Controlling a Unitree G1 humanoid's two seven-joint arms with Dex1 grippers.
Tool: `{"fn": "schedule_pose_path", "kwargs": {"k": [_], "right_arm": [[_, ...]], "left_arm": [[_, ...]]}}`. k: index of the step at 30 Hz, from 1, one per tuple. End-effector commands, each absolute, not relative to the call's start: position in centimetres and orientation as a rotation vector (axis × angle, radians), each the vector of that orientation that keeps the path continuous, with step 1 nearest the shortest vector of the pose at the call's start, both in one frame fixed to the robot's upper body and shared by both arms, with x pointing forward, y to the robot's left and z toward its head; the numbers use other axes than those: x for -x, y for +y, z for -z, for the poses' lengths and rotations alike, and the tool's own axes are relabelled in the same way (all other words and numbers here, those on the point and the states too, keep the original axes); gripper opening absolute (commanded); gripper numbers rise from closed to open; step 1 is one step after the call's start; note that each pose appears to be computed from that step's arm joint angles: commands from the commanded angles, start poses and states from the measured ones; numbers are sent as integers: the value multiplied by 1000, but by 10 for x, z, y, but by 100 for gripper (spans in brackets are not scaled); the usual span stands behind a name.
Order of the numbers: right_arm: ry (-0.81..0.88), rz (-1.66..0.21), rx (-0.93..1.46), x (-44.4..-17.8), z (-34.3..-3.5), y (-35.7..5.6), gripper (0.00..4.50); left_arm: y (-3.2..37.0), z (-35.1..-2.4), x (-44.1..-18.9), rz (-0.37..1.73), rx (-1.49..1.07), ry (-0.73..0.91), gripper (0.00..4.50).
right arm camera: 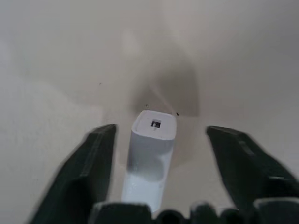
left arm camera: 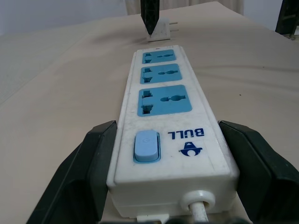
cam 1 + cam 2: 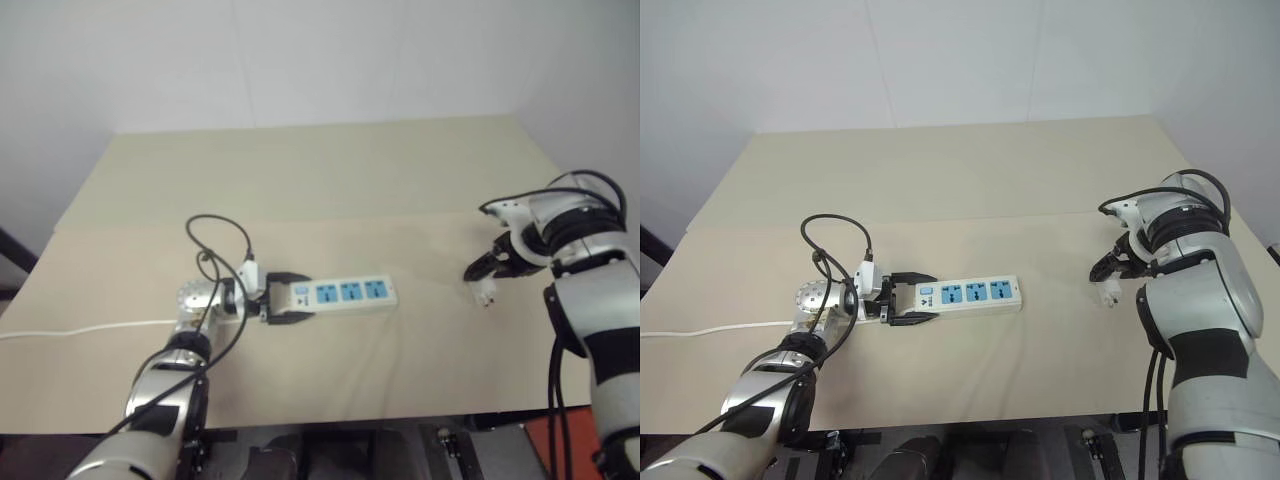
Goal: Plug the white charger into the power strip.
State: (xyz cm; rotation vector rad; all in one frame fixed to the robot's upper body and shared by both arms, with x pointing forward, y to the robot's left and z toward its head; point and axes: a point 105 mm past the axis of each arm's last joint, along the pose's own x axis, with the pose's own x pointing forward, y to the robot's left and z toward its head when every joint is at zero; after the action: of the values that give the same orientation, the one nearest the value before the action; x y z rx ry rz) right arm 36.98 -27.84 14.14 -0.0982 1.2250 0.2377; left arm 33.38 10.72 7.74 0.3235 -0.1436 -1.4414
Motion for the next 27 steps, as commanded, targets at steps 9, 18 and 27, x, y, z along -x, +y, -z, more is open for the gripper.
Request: {"fn": "schedule_pose_path", "kwargs": {"k": [9, 18, 27], "right_arm": [[1195, -282, 148, -377, -155, -270, 111], [1043, -442, 308, -390, -206, -241, 111], [439, -850, 337, -364, -251, -178, 111]], "left_arm": [[110, -55, -322, 1493, -381, -43, 326], [113, -57, -323, 1504, -377, -29, 326], [114, -61, -324, 1516, -379, -25, 326]]}}
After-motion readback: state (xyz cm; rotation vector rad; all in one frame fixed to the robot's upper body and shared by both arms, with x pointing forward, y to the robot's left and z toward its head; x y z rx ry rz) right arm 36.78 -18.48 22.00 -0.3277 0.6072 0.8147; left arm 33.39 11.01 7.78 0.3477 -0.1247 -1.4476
